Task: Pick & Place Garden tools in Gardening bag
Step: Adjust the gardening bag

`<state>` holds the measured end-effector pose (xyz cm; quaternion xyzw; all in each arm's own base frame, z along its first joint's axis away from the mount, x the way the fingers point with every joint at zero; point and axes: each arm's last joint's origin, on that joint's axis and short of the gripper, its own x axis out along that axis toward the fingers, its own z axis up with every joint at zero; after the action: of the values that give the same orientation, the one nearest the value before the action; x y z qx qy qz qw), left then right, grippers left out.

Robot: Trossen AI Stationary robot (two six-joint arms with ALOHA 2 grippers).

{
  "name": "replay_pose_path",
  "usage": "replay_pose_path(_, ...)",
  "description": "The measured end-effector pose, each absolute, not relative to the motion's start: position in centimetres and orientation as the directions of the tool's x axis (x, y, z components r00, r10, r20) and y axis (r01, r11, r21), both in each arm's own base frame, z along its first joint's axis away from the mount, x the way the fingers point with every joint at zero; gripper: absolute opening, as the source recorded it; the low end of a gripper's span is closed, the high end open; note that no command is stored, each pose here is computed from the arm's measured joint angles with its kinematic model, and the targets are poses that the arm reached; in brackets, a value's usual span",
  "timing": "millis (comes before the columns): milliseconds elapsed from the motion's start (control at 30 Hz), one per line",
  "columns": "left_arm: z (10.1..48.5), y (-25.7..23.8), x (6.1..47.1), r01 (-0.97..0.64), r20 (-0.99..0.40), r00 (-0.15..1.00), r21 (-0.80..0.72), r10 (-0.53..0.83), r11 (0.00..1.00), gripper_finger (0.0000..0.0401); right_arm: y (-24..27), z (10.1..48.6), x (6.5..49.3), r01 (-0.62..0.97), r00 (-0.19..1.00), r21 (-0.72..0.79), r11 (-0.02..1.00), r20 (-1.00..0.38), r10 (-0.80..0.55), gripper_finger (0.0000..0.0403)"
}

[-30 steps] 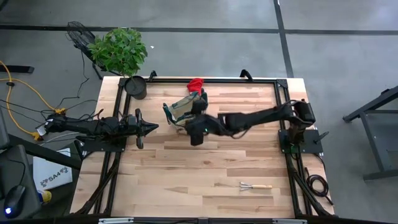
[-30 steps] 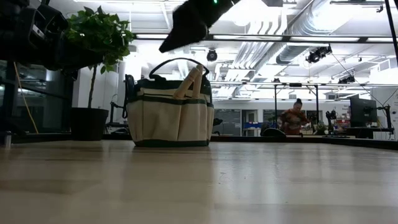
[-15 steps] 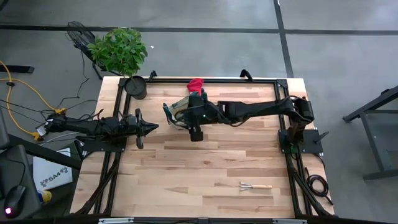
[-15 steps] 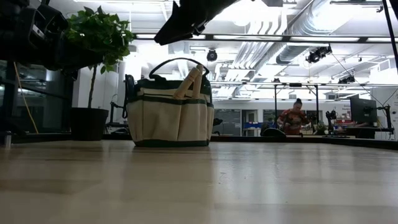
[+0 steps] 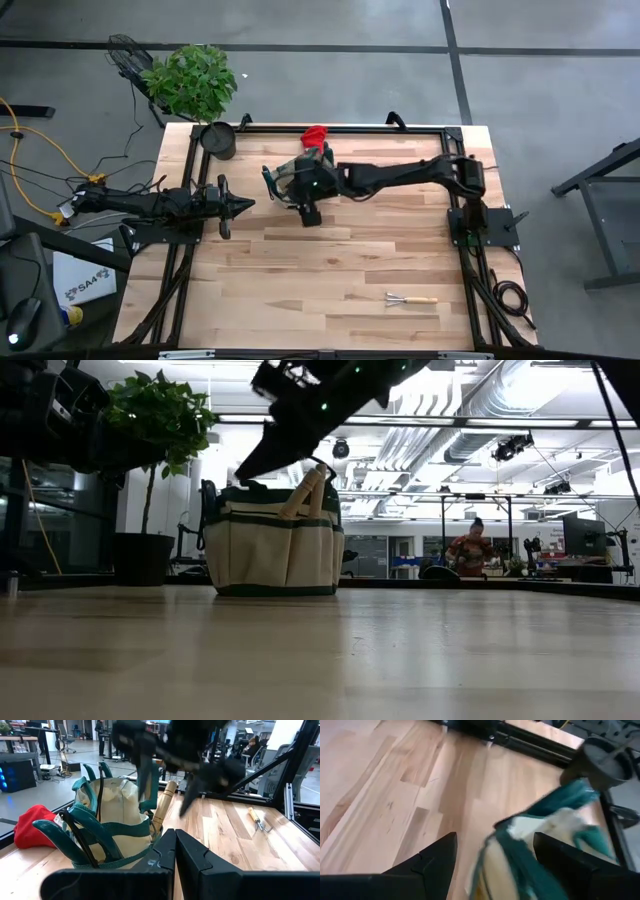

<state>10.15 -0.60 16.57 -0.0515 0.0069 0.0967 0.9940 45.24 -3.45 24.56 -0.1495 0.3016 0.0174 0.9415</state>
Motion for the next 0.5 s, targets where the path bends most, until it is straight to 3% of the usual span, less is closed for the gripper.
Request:
replay_pose_path(267, 16.6, -0.6, 10.1, -0.193, -0.023, 0.981, -0.101, 0.192, 0.976, 0.0003, -3.4, 21.8, 46.5, -0.09, 0.8, -0.306, 0.948, -0.588, -0.114, 0.0254)
replay_pose_path(500, 16.6, -0.6, 10.1, -0.193, -0.023, 0.981, -0.101, 0.192, 0.976, 0.0003, -3.5, 21.7, 46.7, -0.026, 0.798, -0.373, 0.928, -0.567, -0.205, 0.0254)
